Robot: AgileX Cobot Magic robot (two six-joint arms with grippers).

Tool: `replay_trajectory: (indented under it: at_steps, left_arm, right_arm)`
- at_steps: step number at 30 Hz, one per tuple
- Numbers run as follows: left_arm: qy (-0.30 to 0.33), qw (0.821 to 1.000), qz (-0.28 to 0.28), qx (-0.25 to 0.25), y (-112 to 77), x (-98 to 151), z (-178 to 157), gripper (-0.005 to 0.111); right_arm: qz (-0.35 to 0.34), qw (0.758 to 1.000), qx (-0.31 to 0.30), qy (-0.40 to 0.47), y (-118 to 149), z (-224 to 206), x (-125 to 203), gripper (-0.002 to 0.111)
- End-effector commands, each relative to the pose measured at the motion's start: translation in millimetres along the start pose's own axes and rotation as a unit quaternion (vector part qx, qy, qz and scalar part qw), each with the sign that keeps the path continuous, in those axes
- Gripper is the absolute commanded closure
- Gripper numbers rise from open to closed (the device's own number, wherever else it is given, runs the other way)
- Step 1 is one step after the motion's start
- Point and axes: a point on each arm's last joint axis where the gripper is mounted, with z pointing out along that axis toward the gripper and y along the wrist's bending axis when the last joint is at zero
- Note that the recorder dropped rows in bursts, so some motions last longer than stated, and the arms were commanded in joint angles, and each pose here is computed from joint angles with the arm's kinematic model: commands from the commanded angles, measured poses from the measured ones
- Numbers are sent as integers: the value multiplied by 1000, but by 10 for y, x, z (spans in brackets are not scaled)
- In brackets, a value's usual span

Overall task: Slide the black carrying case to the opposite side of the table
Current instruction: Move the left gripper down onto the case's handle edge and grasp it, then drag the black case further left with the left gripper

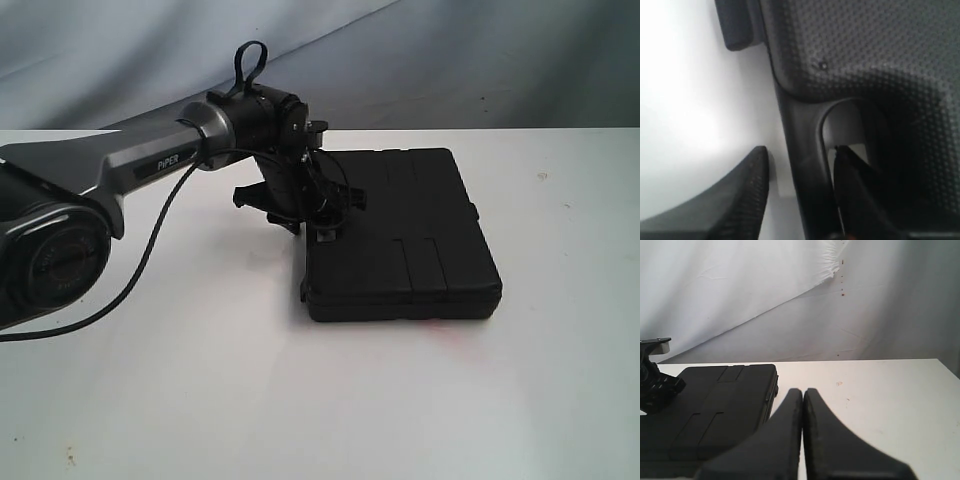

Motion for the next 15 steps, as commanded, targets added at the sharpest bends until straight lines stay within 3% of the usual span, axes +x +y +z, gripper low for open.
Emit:
replay_trajectory:
  at_steps: [1,5,10,15]
  left_arm:
    - [-3,1000,1,4,-32,-1,7,65]
    - [-3,1000,1,4,-32,-1,7,73]
    - [-3,1000,1,3,-21,-4,7,107]
    - [-1,1000,-20,3,-11,-4,7,107]
  right_arm:
    - [0,1000,2,-6,-3,-2,0,108]
    - [0,1000,2,-6,-3,-2,0,108]
    - [0,1000,2,-6,-3,-2,0,108]
    - [0,1000,2,-6,-3,-2,0,108]
